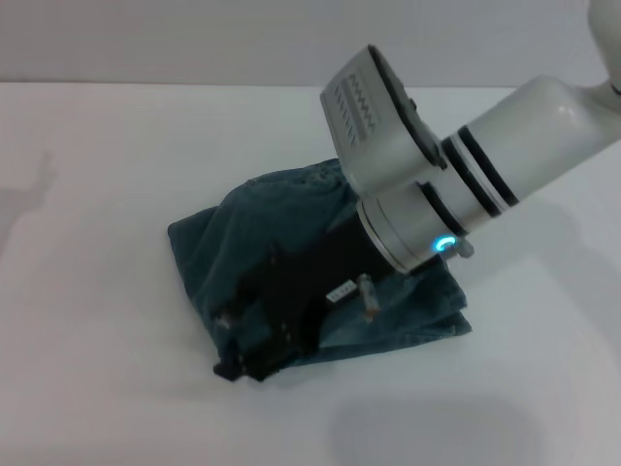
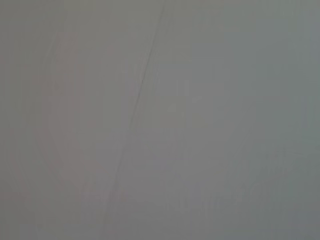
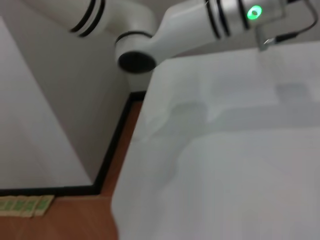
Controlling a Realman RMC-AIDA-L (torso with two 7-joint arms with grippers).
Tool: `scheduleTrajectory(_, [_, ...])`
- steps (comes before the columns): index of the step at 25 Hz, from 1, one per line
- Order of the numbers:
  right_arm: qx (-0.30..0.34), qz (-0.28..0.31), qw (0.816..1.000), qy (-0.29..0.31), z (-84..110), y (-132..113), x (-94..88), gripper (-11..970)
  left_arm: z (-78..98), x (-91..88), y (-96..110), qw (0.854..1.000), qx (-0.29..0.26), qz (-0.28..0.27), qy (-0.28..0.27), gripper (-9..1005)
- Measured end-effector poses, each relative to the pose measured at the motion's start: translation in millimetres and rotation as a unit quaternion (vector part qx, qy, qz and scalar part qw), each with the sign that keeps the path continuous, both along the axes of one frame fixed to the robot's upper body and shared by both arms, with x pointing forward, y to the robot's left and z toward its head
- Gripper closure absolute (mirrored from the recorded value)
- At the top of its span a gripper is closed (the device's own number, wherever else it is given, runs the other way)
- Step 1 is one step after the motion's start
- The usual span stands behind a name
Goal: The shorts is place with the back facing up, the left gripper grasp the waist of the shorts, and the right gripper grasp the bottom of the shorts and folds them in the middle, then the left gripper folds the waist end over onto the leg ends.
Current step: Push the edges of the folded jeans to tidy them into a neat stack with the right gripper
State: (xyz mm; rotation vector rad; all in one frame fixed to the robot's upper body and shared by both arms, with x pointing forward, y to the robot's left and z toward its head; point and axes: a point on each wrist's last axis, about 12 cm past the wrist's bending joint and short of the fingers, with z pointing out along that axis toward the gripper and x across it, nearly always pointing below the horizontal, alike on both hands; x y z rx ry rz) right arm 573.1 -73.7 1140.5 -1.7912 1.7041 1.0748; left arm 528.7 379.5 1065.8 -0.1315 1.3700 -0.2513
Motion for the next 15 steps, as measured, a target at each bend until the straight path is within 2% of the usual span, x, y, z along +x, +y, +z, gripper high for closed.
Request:
scheduleTrajectory(7, [-0.028,-0.010,0.999,0.035,-18.6,-8.6,-4.4,367,0.3,0.9,-1.1,1.000,0.000,-0.002,-0.001,172])
scheduleTrajectory(15, [-0.041,-0.025,0.998,0.042,-29.9,-11.8,-5.8,369,0.5,2.0,-2.7,1.000,0.000,-0.005,0.000,172])
